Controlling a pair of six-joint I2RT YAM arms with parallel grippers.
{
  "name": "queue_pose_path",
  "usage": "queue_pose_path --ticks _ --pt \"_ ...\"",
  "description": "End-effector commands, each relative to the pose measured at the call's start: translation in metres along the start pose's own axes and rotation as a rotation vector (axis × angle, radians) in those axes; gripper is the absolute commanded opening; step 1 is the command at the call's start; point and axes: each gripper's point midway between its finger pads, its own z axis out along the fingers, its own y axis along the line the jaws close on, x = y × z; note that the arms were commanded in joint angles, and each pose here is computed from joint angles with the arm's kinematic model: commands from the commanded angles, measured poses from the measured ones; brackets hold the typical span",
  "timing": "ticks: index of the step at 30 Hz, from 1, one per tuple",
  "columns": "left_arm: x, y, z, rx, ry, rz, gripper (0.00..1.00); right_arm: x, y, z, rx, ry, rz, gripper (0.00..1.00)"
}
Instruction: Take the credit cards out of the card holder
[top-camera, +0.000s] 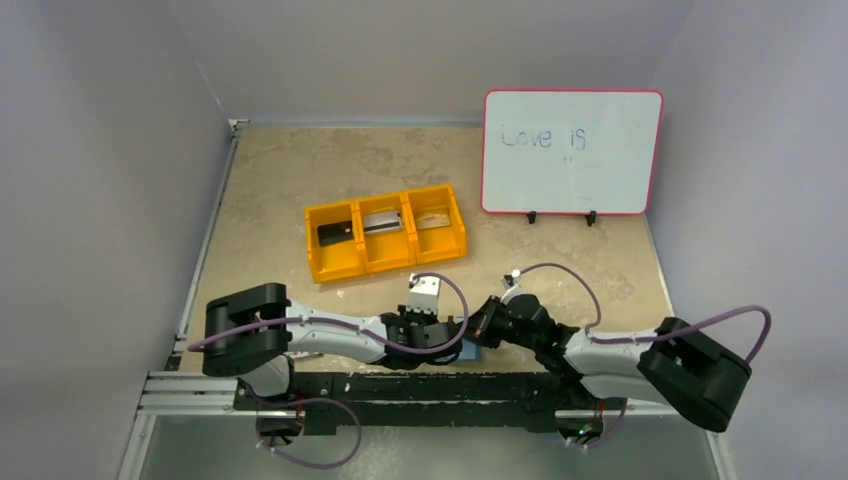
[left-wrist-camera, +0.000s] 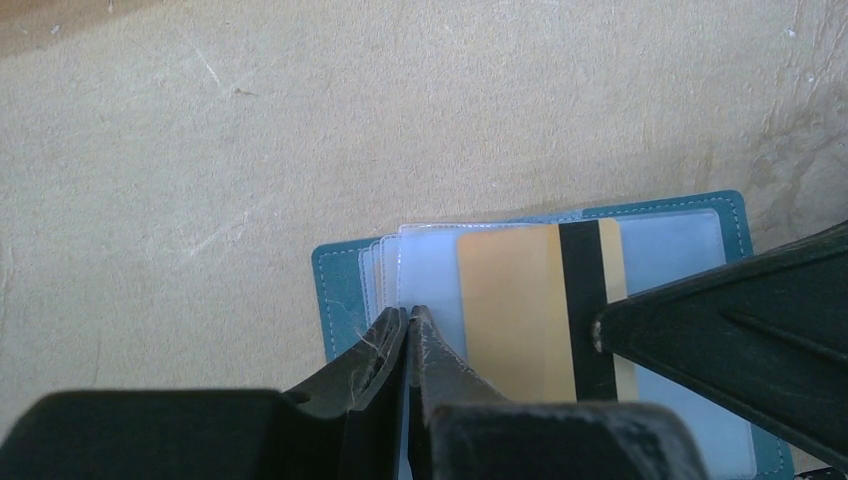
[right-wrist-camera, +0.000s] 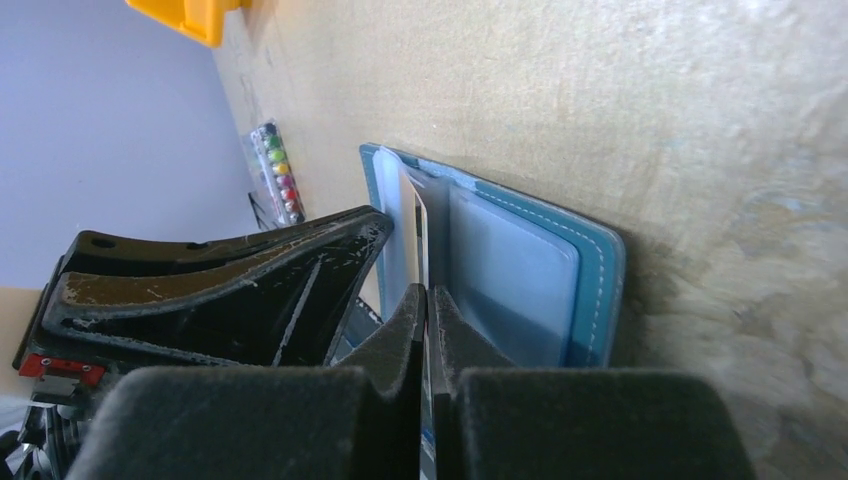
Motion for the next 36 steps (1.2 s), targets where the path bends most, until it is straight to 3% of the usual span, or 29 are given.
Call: queue_pose_path --ticks 1,11,16,18,21,27,34,36 --pt "0.031 0.013 0.005 -0.04 0.103 0.049 0.04 -0.005 -0.021 -0.005 0.108 -0.036 -0.002 0.0" --pt "0.027 0.011 0.002 -0.032 0.096 0.047 0.03 -0.016 -0.013 -0.021 0.082 -0.105 -0.015 0.0" --pt "0.011 0.007 -0.005 -0.005 0.051 0.012 0.11 -0.026 -0.006 -0.028 0.092 -0.154 -0.04 0.0" --pt "0.002 0.002 -0.011 0.031 0.029 -0.019 0.16 -0.029 -0.003 -0.03 0.091 -0.166 -0.057 0.0" --pt "-0.015 0.0 -0.019 0.059 -0.017 -0.064 0.37 -0.033 0.003 -0.033 0.087 -0.181 -0.089 0.0" --pt "-0.04 -0.001 -0.032 0.067 -0.078 -0.089 0.44 -0.038 0.016 -0.037 0.074 -0.193 -0.185 0.0" --pt "-0.075 0.019 -0.043 0.152 -0.128 -0.114 0.71 -0.041 0.057 -0.042 -0.071 -0.192 -0.454 0.0" --pt "-0.099 0.022 -0.053 0.273 -0.157 -0.172 0.75 -0.041 0.07 -0.044 -0.113 -0.192 -0.527 0.0"
